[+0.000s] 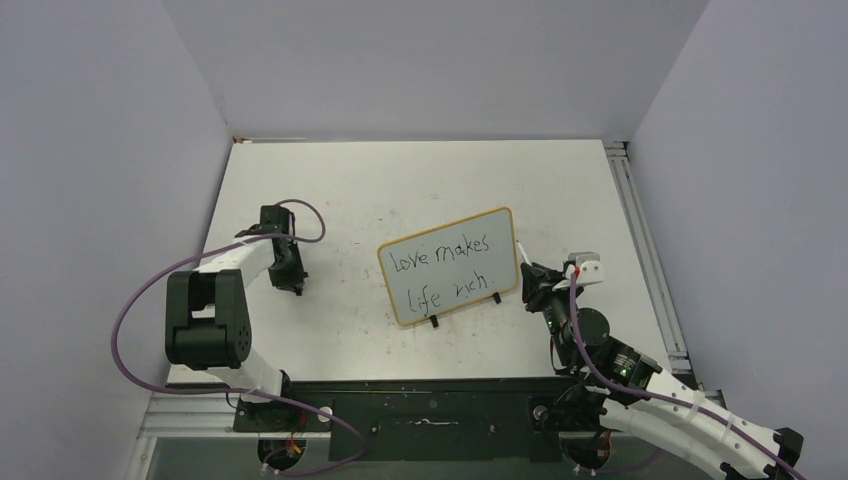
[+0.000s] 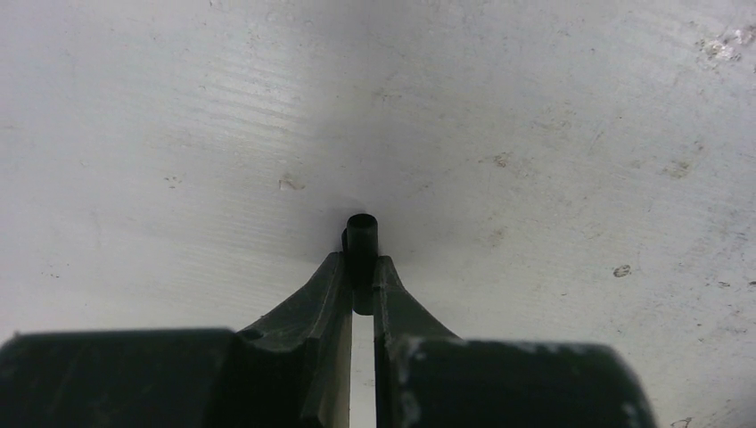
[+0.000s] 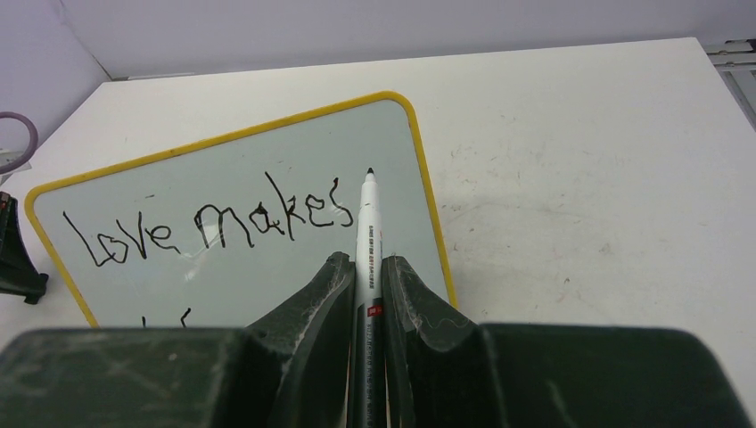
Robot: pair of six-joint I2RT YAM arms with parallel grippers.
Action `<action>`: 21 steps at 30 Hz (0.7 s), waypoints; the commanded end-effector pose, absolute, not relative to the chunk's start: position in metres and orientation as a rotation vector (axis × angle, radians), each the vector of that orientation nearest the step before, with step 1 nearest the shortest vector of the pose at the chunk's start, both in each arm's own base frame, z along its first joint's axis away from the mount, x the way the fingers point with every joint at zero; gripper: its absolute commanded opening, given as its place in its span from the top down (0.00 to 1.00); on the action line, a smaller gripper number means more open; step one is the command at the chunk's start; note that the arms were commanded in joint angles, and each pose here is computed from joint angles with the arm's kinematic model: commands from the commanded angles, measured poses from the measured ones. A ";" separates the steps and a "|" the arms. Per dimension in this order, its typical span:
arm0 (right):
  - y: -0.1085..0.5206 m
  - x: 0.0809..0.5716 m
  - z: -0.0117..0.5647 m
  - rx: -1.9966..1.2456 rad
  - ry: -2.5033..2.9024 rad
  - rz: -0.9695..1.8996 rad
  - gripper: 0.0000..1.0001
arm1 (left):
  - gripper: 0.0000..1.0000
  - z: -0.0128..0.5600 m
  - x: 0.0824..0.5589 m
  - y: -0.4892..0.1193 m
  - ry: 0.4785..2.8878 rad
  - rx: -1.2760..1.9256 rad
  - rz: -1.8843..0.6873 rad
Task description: Write a sentence on the whiteboard
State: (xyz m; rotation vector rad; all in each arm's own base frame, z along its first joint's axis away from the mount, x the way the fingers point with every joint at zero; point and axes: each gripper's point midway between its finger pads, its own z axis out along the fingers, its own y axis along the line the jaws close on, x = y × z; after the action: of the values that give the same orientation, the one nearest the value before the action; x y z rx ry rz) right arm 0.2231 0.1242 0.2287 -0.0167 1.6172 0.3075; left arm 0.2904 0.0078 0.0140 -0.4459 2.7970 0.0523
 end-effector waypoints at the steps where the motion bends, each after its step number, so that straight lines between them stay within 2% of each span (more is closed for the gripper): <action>1: 0.121 0.225 0.245 0.028 1.577 0.325 0.94 | 1.00 0.026 0.295 0.004 2.749 -0.443 0.025; 6: 0.127 0.224 0.246 -0.005 1.572 0.346 0.95 | 1.00 0.058 0.298 0.007 2.617 -0.429 0.019; 12: 0.154 0.216 0.256 -0.125 1.549 0.473 0.95 | 1.00 0.122 0.304 0.007 2.348 -0.342 -0.019; 21: 0.196 0.205 0.264 -0.270 1.622 0.632 0.95 | 1.00 0.225 0.288 -0.044 1.996 -0.040 -0.127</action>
State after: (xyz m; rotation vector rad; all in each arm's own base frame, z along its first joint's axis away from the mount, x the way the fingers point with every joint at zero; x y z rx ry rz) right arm 0.2113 0.1759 0.2365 -0.2330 1.6404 0.5078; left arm 0.2867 -0.0295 0.1762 -0.1665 2.1752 -0.1102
